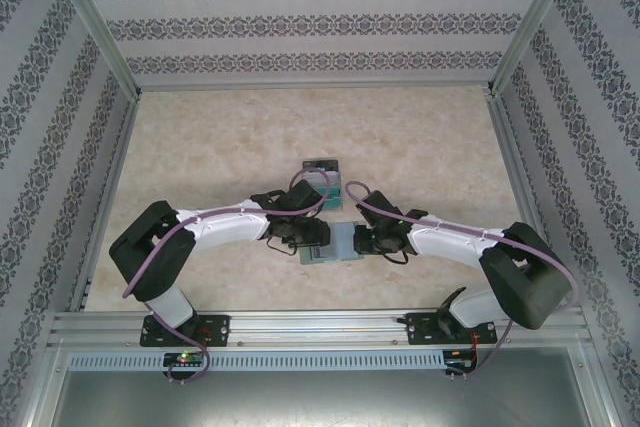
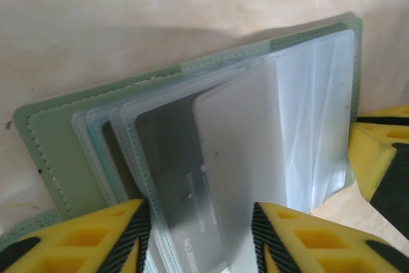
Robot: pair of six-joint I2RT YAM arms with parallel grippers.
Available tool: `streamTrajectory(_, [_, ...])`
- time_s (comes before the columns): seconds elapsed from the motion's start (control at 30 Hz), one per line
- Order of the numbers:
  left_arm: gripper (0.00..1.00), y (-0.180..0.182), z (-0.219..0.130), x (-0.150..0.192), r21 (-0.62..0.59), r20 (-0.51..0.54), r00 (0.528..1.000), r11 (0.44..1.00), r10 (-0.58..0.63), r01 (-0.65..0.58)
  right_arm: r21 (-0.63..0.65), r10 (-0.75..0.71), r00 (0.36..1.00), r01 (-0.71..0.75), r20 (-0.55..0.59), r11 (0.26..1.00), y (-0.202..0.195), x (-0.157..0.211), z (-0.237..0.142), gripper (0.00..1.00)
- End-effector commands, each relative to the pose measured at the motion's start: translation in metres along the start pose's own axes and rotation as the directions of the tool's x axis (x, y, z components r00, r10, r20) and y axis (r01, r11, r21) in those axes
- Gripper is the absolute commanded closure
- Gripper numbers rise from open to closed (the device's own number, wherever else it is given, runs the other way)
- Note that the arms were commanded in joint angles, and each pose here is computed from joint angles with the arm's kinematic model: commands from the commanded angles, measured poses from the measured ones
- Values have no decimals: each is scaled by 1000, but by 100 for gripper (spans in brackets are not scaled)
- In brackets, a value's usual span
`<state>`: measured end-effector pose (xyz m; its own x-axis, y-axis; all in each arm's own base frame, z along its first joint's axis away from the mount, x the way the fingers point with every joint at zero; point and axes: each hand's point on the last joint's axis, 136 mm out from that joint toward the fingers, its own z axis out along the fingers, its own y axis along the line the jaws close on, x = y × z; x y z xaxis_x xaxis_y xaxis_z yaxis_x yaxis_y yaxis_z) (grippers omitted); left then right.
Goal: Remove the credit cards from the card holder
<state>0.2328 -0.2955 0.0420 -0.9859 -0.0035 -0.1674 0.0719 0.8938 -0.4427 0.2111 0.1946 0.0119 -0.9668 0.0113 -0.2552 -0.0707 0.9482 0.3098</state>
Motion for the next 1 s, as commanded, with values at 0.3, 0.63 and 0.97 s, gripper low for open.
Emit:
streamTrajectory(0.3, [22, -27, -6, 1, 94, 10, 998, 993, 67, -68, -1, -12, 999, 12, -36, 1000, 4, 9, 13, 81])
streamTrajectory(0.63, [24, -35, -9, 1, 104, 8, 995, 989, 102, -102, 0, -13, 999, 13, -40, 1000, 5, 10, 15, 81])
streamTrajectory(0.97, [20, -36, -10, 2, 103, 11, 994, 988, 111, -112, 4, -14, 999, 14, -43, 1000, 4, 11, 16, 80])
